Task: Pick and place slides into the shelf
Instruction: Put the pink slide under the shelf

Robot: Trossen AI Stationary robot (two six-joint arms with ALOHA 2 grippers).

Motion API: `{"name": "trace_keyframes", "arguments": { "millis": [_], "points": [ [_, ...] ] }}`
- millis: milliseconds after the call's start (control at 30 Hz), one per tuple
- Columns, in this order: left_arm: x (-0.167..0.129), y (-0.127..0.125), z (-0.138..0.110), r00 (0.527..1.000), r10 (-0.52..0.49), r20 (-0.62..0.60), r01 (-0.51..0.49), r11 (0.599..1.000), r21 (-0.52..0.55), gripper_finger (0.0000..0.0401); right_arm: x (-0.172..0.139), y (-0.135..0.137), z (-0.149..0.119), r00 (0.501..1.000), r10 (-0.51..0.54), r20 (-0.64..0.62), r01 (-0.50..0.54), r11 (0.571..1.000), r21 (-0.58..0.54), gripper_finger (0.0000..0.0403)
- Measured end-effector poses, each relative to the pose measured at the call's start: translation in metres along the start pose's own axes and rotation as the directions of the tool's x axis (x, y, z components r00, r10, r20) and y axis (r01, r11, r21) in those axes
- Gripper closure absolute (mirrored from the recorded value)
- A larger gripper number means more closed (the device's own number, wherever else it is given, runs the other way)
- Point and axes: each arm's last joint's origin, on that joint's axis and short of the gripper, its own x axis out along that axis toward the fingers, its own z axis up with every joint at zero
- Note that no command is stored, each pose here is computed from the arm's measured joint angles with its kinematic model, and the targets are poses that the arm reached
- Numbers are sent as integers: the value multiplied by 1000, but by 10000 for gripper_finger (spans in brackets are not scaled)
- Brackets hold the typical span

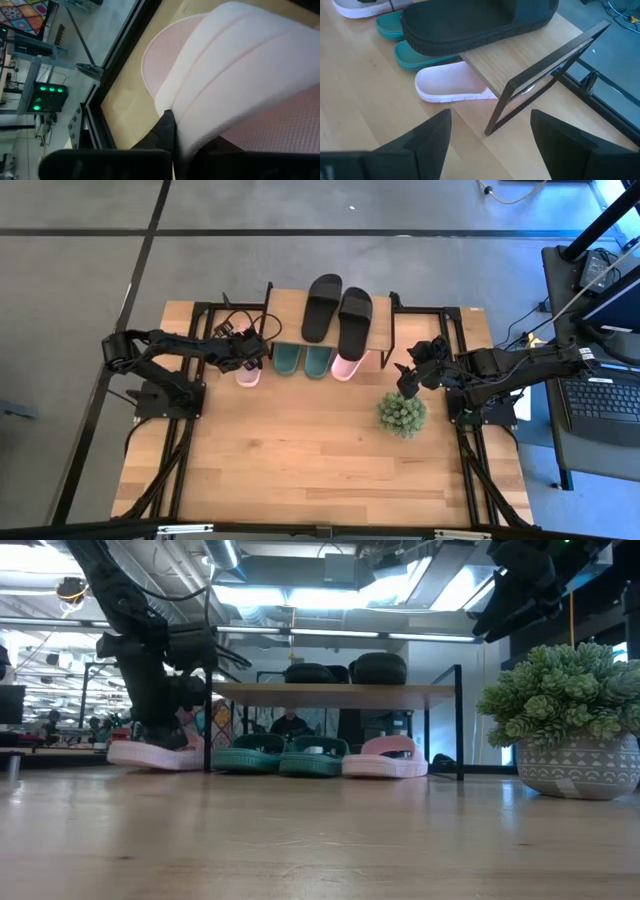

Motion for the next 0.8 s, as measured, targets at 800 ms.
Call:
{"name": "trace_keyframes", "arguments": {
  "millis": [800],
  "points": [
    [-58,46,-17,987,75,144,-48,983,-179,399,0,0,0,1000,-1,0,1,1000,-23,130]
  ]
}}
